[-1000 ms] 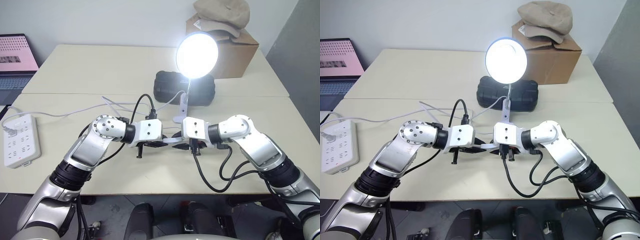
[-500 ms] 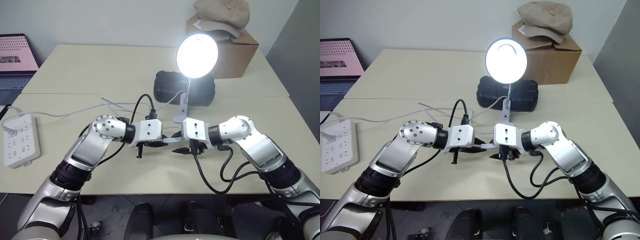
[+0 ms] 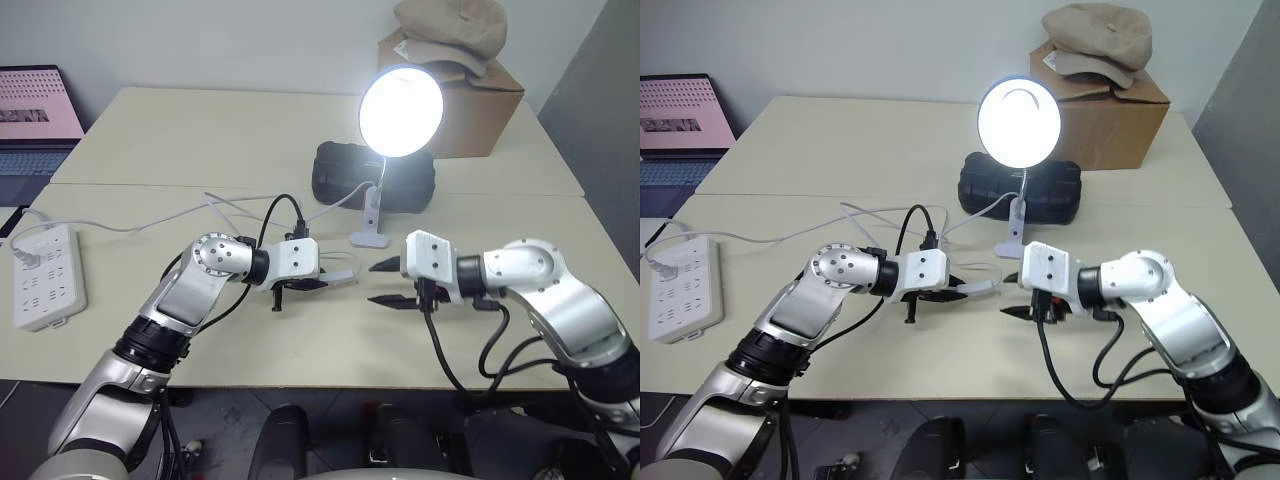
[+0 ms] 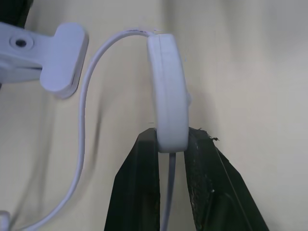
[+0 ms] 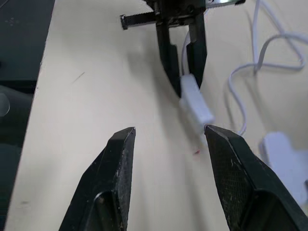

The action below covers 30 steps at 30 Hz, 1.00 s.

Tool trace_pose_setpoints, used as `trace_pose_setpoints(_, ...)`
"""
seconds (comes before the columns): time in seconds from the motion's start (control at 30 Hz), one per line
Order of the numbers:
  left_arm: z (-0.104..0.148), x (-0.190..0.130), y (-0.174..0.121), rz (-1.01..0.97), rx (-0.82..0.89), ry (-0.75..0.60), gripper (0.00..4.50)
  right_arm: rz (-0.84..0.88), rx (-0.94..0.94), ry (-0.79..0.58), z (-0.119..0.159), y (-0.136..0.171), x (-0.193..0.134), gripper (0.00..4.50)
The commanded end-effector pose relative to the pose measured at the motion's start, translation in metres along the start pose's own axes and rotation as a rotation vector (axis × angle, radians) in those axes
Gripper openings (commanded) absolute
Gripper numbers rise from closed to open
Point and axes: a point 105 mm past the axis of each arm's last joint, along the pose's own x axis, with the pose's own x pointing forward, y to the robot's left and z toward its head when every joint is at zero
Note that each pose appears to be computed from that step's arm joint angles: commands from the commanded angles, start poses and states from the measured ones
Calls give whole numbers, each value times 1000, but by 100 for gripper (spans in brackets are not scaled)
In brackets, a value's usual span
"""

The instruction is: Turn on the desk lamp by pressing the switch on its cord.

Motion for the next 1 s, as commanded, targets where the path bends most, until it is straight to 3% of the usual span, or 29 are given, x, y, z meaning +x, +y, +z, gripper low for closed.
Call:
trace_pose_setpoints(0.03, 5, 9, 15, 43, 47, 2, 118, -85, -11, -35, 12, -2, -8, 236)
trace_pose_setpoints(0.27, 12, 13, 21, 18, 83, -14, 268, -139, 22, -29, 10, 0, -8, 236)
trace_pose_setpoints(0.53, 20, -26, 24, 43, 80, -57, 441, -173, 32, -23, 5, -6, -9, 236)
trace_pose_setpoints(0.7, 24, -63, 15, 81, 65, -89, 447, -189, 31, -23, 1, -11, -12, 236)
trace_pose_setpoints(1.0, 20, -128, -16, 265, -182, -125, 447, -192, -35, -96, -6, -20, -31, 236)
